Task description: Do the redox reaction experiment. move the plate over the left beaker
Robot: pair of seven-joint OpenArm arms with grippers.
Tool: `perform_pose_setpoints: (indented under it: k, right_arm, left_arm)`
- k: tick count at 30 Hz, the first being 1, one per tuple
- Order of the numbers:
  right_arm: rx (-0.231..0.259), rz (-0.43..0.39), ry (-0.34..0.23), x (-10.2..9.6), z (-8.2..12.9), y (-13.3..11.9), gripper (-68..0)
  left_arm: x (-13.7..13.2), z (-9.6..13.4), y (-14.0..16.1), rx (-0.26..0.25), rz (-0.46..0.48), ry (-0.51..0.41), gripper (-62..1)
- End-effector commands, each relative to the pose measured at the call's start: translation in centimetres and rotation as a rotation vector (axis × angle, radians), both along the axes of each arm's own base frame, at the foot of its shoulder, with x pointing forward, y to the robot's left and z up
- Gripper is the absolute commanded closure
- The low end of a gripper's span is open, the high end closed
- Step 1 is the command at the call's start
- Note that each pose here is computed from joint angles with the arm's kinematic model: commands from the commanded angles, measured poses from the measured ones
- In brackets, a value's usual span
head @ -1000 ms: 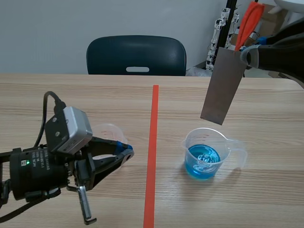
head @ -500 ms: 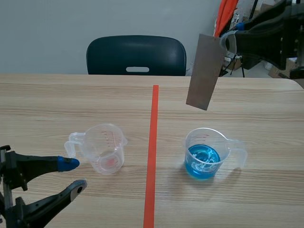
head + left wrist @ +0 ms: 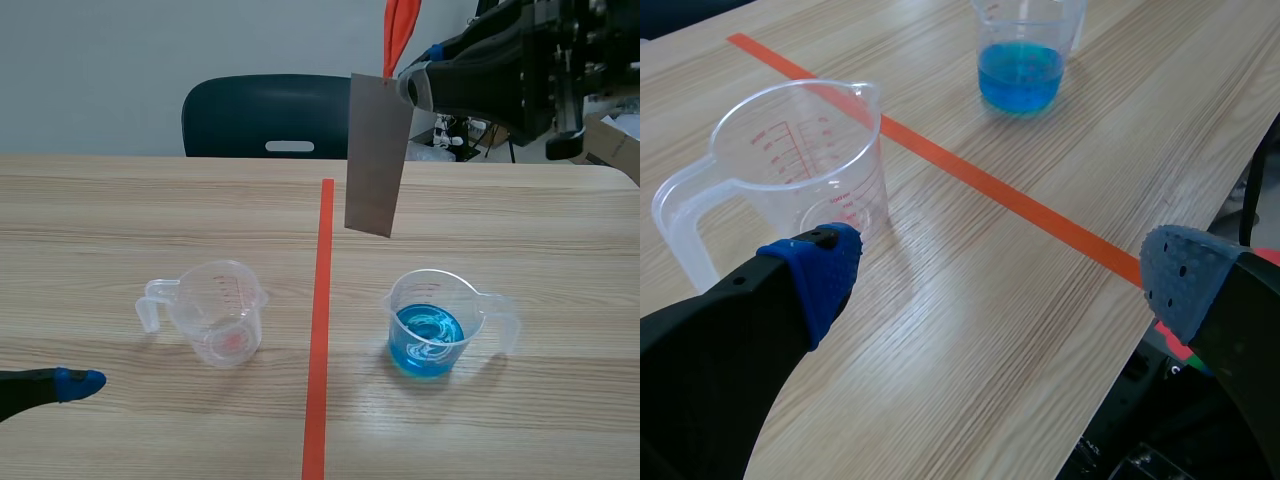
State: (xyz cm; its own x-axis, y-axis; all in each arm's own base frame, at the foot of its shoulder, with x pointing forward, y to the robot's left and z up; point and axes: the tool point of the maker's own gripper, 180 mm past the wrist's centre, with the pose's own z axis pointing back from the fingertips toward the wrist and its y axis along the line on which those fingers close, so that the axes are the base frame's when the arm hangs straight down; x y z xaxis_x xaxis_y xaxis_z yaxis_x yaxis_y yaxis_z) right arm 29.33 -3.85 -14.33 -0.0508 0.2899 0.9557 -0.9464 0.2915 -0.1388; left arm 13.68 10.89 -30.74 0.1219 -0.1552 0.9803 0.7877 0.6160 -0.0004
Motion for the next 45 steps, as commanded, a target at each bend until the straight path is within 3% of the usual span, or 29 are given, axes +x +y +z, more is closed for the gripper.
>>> perform_pose_setpoints:
  k: [1, 7, 13, 19, 22, 27, 30, 36, 43, 45]
  right_arm:
    - [0.025, 0.013, -0.035, 0.3, 1.6, 0.4, -0.8]
    - [0.039, 0.037, -0.043, 0.5, 2.4, 2.0, -0.8]
    - [0.052, 0.066, -0.043, 0.4, 2.7, 3.7, -0.6]
    - [0.065, 0.096, -0.029, 0.0, 2.6, 5.5, -0.6]
    - [0.075, 0.113, -0.02, -0.3, 2.6, 6.4, -0.6]
    - [0.089, 0.141, -0.006, -0.8, 2.7, 7.8, -0.6]
    - [0.095, 0.156, -0.001, -1.0, 2.7, 8.6, -0.6]
    - [0.11, 0.18, 0.008, -1.4, 2.9, 10.0, -0.6]
    - [0.112, 0.176, 0.043, -0.6, 2.5, 11.3, -0.6]
    - [0.114, 0.172, 0.051, -0.2, 2.4, 11.6, -0.6]
  left_arm:
    - [0.1, 1.1, -0.1, -0.044, 0.021, -0.024, -58.8]
    - [-0.9, 2.7, 1.0, -0.125, 0.094, -0.062, -62.3]
    - [-1.6, 3.5, 1.8, -0.165, 0.172, -0.091, -62.3]
    - [-1.6, 5.3, 3.5, -0.242, 0.311, -0.175, -62.3]
    - [-1.4, 4.9, 4.2, -0.235, 0.385, -0.185, -62.3]
    - [-1.5, 3.8, 5.1, -0.181, 0.434, -0.183, -62.3]
    - [-1.6, 2.7, 6.0, -0.116, 0.46, -0.171, -62.3]
    - [-1.7, -1.3, 7.1, 0.003, 0.484, -0.032, -62.3]
    - [-0.9, -2.8, 7.4, 0.003, 0.481, 0.001, -62.3]
    - [-0.9, -2.3, 7.7, -0.049, 0.493, -0.038, -62.3]
